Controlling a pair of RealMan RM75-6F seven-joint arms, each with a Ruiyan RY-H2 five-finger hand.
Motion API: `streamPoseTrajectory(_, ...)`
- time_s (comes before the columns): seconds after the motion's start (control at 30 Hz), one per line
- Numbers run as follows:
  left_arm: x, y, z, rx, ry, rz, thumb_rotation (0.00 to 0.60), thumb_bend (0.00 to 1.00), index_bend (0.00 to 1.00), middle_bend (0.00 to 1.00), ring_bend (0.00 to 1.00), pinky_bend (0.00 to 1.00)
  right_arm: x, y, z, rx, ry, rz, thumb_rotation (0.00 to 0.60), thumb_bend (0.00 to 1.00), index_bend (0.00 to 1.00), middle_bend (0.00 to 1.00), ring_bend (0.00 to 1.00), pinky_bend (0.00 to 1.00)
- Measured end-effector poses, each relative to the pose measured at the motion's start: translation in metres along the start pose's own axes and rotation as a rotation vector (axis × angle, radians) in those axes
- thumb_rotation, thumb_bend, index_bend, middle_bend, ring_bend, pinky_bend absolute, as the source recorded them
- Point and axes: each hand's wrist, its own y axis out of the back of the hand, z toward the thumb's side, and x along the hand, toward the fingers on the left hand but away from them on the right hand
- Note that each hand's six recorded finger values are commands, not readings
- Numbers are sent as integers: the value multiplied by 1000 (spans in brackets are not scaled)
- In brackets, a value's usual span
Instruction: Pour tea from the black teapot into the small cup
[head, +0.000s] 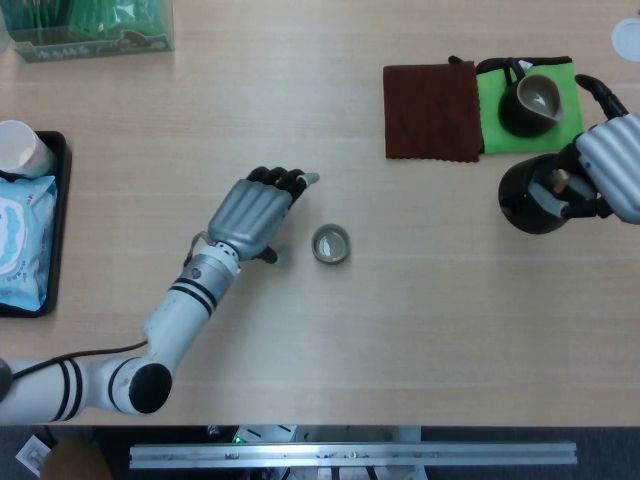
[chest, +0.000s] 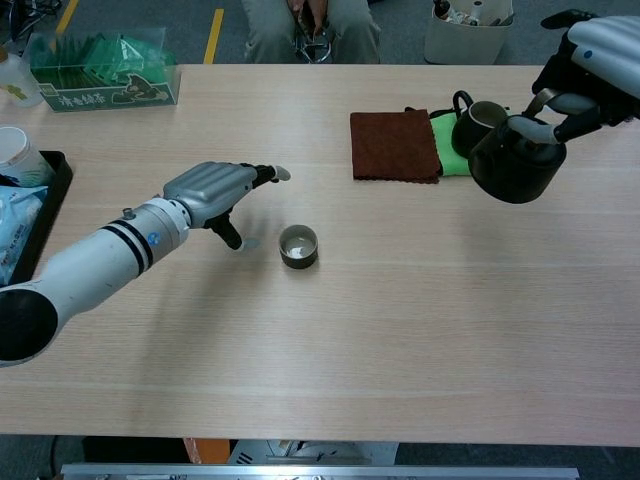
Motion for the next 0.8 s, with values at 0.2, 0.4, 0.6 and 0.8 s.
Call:
streamPoseTrajectory(0.2,-35,24,-45,38,75,95,600,251,81,133,124,157,-13,-7,16,1,34,19,443,328,1000,962,912,60)
streamPoseTrajectory(0.4,-84,41,-91,8,168,184,600,251,82,133,124,157,-30,-16,36,1,75,42,446,327,1000,962,912,60)
streamPoseTrajectory(0.6,-122,54,-111,-26,202,287,600,251,88,145,125,157,-48,-26,57,2,113,61,447,327,1000,962,911,60)
streamPoseTrajectory(0.8,-150,62,-118,-51,199,380,600,251,100,158,126,157,-61,-36,75,26,143,81,449,328,1000,962,911,60)
